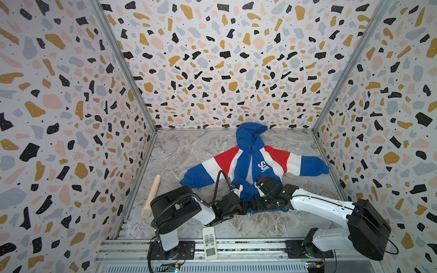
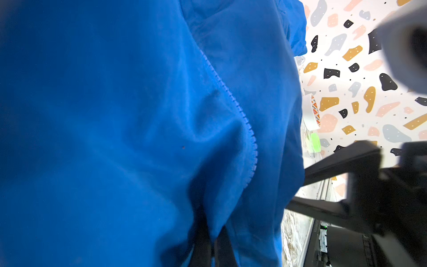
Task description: Zip up the jacket
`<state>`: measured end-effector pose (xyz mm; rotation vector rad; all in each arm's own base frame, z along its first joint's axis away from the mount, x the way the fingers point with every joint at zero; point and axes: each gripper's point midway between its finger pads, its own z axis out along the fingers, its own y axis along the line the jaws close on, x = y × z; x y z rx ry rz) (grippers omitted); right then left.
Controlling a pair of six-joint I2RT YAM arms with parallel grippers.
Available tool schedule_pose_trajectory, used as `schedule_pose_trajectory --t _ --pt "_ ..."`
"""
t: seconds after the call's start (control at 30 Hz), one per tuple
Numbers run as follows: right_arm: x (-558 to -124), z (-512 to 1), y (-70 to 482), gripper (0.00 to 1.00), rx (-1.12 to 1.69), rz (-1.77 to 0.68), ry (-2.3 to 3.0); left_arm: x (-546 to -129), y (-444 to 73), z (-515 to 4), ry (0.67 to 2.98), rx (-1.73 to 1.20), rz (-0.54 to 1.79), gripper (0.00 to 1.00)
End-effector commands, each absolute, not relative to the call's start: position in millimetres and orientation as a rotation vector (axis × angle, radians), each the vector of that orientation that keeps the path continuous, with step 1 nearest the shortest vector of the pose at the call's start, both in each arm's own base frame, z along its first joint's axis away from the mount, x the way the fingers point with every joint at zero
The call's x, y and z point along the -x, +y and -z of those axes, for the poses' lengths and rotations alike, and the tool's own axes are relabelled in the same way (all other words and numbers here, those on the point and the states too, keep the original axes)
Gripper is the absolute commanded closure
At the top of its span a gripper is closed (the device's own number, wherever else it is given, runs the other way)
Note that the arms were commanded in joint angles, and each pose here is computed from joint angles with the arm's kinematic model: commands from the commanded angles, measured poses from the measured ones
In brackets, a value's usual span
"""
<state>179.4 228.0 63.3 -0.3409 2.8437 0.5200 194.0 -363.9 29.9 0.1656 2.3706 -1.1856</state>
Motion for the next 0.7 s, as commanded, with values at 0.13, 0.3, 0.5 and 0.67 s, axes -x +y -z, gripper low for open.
schedule_pose_trajectory --t 0.13,0.3,0.5,0.67 --pt "-180 -86 218 0.25 0.383 -0.372 2.842 -190 -370 -33 2.344 -0.184 1.239 1.0" --pt "-172 -75 238 0.27 0.465 -0.417 2.871 -190 -372 -34 2.339 -0.183 1.249 1.0" --pt "-172 -53 239 0.29 0.484 -0.405 2.911 -190 -372 -36 2.335 -0.187 1.254 1.0" --pt "-181 -54 238 0.31 0.466 -0.411 2.872 -190 -370 -37 2.331 -0.185 1.253 1.0"
